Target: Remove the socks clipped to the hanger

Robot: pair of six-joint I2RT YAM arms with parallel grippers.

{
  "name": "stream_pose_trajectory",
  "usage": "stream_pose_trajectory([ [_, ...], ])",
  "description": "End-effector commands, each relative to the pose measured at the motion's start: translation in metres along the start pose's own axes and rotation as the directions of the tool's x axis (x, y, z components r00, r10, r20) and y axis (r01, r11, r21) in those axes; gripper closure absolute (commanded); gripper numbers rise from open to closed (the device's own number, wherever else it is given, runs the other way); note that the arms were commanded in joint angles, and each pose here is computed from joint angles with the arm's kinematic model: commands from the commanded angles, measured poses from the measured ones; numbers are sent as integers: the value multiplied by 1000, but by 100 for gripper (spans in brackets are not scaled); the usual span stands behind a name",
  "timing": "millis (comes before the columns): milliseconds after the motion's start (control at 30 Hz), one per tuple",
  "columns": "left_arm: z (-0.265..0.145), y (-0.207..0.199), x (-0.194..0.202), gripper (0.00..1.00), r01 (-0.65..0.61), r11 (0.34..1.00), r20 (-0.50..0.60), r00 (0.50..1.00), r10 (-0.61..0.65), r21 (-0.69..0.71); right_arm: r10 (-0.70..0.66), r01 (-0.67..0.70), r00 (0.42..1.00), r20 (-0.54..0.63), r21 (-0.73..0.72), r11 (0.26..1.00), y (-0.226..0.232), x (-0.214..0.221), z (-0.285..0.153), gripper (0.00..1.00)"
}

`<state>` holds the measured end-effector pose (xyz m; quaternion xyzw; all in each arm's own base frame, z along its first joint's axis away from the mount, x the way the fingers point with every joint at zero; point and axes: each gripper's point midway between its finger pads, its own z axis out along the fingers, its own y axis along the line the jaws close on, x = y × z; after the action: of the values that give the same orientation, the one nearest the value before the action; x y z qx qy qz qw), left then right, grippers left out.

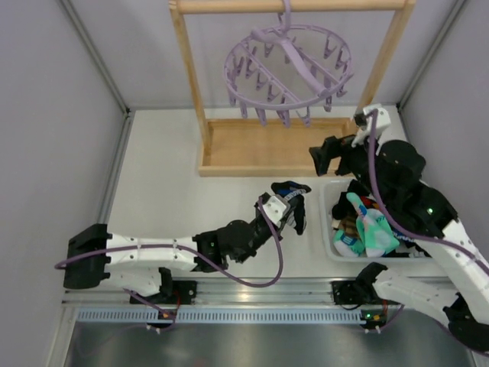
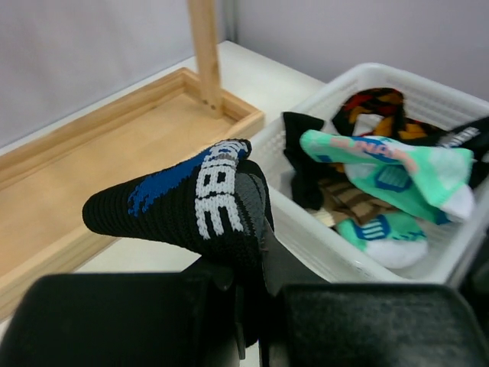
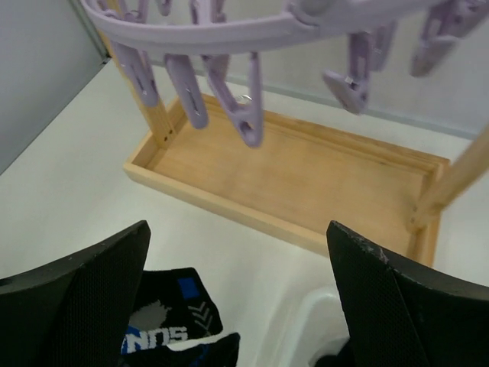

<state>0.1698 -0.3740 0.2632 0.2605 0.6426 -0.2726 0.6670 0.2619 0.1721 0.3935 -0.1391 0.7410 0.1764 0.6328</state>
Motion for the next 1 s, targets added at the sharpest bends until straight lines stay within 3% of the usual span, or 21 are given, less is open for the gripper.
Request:
stream_pose_trajectory([
  [0, 1, -41, -32, 100, 60, 976, 28, 997, -68, 208, 17, -16, 1000, -1, 155, 988, -38, 9, -49, 6],
  [133, 20, -66, -64, 100, 19, 961, 66, 997, -39, 277, 60, -69, 997, 45, 246, 967, -64, 10, -92, 4],
  [200, 36, -79, -59, 100, -16, 957, 55, 999, 0, 289, 72, -87, 995, 63, 284, 955, -76, 10, -112, 4],
  [233, 45, -86, -80, 100, -27, 951, 94, 996, -2, 308, 77, -95, 994, 71, 295, 951, -79, 8, -117, 4],
  [300, 66, -102, -64, 100, -57, 939, 50, 998, 42, 340, 86, -114, 991, 99, 317, 942, -86, 4, -131, 4],
  [333, 79, -108, -86, 100, -58, 930, 84, 996, 29, 362, 85, -111, 992, 94, 324, 940, -88, 5, -135, 4],
  [367, 94, -118, -60, 100, -74, 921, 30, 997, 68, 382, 88, -121, 990, 113, 334, 935, -91, 1, -141, 4],
  [400, 107, -122, -79, 100, -70, 919, 57, 997, 51, 388, 91, -130, 987, 129, 336, 933, -94, -1, -148, 4],
  [433, 120, -136, -50, 100, -80, 900, 9, 996, 84, 428, 91, -131, 987, 131, 340, 931, -95, -1, -151, 4],
  [533, 147, -159, -11, 100, -66, 876, -77, 990, 117, 477, 97, -147, 983, 157, 341, 929, -99, -4, -160, 4],
  [700, 160, -183, 78, 100, 4, 857, -238, 961, 139, 515, 104, -157, 980, 172, 330, 931, -100, 1, -165, 4],
  [833, 155, -199, 161, 100, 161, 826, -430, 896, 107, 541, 104, -154, 980, 168, 323, 934, -98, 7, -161, 4],
  [967, 143, -203, 218, 100, 241, 821, -550, 829, 103, 518, 103, -148, 983, 155, 310, 939, -94, 15, -153, 4],
])
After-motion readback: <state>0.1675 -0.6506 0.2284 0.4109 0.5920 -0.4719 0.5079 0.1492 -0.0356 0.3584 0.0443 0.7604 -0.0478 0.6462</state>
